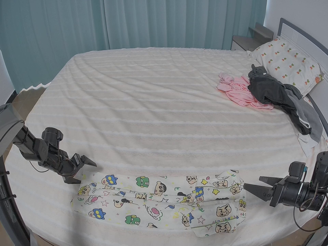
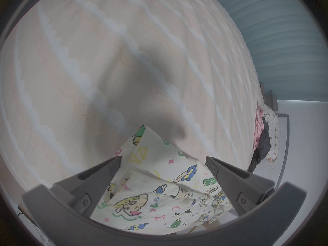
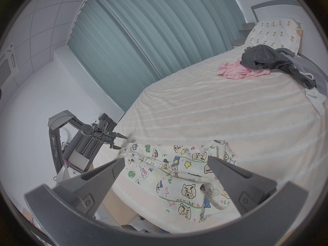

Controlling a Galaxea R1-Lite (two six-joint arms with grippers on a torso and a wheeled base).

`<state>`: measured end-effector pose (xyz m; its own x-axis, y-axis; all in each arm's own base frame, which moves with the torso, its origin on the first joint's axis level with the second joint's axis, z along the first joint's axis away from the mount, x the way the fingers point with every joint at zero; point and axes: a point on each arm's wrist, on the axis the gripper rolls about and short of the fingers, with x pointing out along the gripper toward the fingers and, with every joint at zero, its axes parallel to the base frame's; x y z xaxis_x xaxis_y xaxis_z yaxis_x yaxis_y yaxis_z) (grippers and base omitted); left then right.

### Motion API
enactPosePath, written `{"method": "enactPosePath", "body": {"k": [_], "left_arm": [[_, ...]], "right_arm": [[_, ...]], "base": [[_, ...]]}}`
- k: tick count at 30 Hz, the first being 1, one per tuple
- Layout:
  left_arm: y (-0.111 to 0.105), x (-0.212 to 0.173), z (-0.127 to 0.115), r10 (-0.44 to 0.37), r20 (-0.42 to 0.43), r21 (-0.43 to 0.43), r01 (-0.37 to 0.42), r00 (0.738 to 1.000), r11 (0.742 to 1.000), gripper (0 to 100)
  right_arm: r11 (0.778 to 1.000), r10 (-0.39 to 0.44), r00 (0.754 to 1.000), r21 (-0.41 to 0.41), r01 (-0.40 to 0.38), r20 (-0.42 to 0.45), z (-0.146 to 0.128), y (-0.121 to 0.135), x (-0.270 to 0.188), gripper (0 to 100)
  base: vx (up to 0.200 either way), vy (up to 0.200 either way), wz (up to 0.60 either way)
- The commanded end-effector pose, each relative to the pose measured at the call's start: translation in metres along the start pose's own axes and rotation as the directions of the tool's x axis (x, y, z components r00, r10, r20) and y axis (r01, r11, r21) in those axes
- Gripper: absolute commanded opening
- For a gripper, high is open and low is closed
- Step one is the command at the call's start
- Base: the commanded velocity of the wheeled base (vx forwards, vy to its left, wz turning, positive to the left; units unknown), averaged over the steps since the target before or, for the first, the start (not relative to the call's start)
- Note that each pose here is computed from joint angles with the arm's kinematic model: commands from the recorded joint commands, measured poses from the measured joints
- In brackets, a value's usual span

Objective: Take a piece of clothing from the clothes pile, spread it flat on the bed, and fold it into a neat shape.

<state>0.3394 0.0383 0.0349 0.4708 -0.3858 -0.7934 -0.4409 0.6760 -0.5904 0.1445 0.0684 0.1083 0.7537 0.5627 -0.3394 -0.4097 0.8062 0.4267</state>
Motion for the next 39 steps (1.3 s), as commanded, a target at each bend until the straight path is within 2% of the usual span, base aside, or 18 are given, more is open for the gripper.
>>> {"method": "enactPosePath", "body": {"k": [1,3,4,18,26,35,39], "left_arm": [[-0.001,0.004,0.004,-0.002,0.004,-0.005,0.002,1.0,1.0,100],[0.0,0.006,0.004,0.001,0.002,-0.008,-0.001,1.0,1.0,100],[0.0,0.006,0.004,0.001,0.002,-0.008,-0.001,1.0,1.0,0],[-0.001,-0.002,0.001,0.002,0.007,-0.008,-0.002,1.0,1.0,0],[-0.015,-0.03,-0.002,-0.048,0.066,0.027,0.047,0.997,0.999,0],[-0.025,-0.042,0.002,-0.118,0.156,0.061,0.109,0.981,0.992,0],[-0.025,-0.041,0.002,-0.118,0.157,0.058,0.11,0.981,0.992,0]], "right_arm": [[1.0,0.009,1.0,-0.004,-0.01,-0.011,-0.002,0.001,0.0,100],[1.0,0.009,1.0,-0.003,-0.009,-0.012,-0.002,0.001,0.001,100],[1.0,0.009,1.0,-0.002,-0.009,-0.011,-0.002,0.001,0.0,100],[1.0,0.008,1.0,-0.002,-0.008,-0.014,-0.002,0.001,0.001,100],[1.0,0.009,1.0,-0.003,-0.009,-0.012,-0.002,0.001,0.0,100],[1.0,0.009,1.0,-0.004,-0.01,-0.011,-0.002,0.001,0.0,100],[1.0,0.009,1.0,-0.004,-0.01,-0.011,-0.002,0.001,0.0,100]], "base": [[0.0,0.0,0.0],[0.0,0.0,0.0],[0.0,0.0,0.0],[0.0,0.0,0.0],[0.0,0.0,0.0],[0.0,0.0,0.0],[0.0,0.0,0.0]]}}
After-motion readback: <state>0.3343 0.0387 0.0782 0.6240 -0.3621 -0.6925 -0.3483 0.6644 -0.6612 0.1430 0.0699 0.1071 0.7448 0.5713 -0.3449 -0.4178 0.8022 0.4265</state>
